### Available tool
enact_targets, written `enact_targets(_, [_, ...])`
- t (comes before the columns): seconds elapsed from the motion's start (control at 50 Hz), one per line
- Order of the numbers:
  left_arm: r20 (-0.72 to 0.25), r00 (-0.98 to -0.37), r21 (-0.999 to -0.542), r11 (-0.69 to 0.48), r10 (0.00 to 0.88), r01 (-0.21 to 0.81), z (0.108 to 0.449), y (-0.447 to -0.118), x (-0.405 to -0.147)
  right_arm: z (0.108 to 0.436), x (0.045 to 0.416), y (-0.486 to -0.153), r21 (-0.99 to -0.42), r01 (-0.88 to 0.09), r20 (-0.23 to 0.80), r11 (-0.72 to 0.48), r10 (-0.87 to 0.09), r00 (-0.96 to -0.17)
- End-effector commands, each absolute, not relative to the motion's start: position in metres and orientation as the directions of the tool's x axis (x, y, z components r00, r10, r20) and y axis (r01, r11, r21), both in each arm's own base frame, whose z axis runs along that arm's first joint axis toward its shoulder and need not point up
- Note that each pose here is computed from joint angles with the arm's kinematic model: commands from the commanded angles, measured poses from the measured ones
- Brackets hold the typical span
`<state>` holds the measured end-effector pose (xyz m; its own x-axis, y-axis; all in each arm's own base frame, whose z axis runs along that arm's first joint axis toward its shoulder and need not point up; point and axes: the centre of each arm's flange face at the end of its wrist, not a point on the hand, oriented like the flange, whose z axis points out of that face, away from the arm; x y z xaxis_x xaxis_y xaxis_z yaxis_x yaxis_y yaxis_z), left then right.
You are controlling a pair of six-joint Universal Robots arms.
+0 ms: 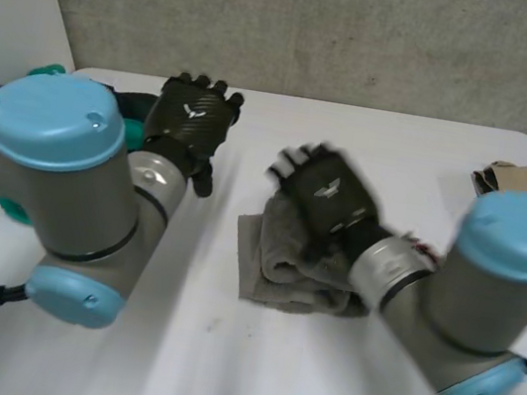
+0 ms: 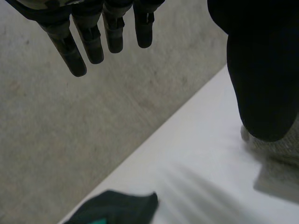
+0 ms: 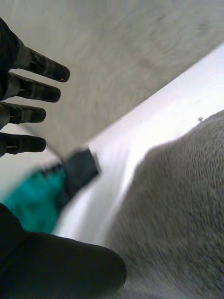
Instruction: Fold the laundry.
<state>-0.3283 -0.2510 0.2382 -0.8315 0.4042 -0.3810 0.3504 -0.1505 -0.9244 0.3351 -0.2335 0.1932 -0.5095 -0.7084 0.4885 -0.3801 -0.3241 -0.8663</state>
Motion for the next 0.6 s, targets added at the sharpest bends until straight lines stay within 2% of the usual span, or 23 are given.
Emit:
enact_targets(0.02, [-0.351, -0.788, -0.935, -0.228, 0.506, 0.271, 0.232, -0.244, -0.376, 0.231, 0.281, -0.269, -0.997, -0.078, 0.041, 0.028, -0.656, -0.754])
enact_targets(0.12, [-0.326, -0.697, -0.945, -0.229, 0.638, 0.233, 0.209, -0.226, -0.409, 0.223, 0.270, -0.281, -0.979, -0.133, 0.009, 0.154, -0.624, -0.782])
enact_targets(0.26, [-0.330, -0.656, -0.941, -0.185, 0.679, 0.282, 0.173, -0.229, -0.430, 0.199, 0.273, -0.304, -0.944, -0.173, -0.035, 0.280, -0.608, -0.793])
enact_targets(0.32, [-0.336, -0.650, -0.933, -0.145, 0.682, 0.330, 0.161, -0.233, -0.429, 0.187, 0.277, -0.311, -0.931, -0.191, -0.042, 0.310, -0.612, -0.790])
enact_targets(0.42, [-0.398, -0.663, -0.872, -0.036, 0.634, 0.489, 0.138, -0.236, -0.413, 0.172, 0.284, -0.317, -0.921, -0.238, -0.013, 0.310, -0.633, -0.774])
enact_targets(0.5, [-0.463, -0.652, -0.830, -0.036, 0.600, 0.556, 0.135, -0.234, -0.404, 0.161, 0.285, -0.322, -0.913, -0.276, 0.019, 0.301, -0.644, -0.765])
enact_targets(0.6, [-0.495, -0.628, -0.806, -0.048, 0.601, 0.589, 0.136, -0.229, -0.399, 0.144, 0.288, -0.325, -0.894, -0.334, 0.068, 0.300, -0.646, -0.761])
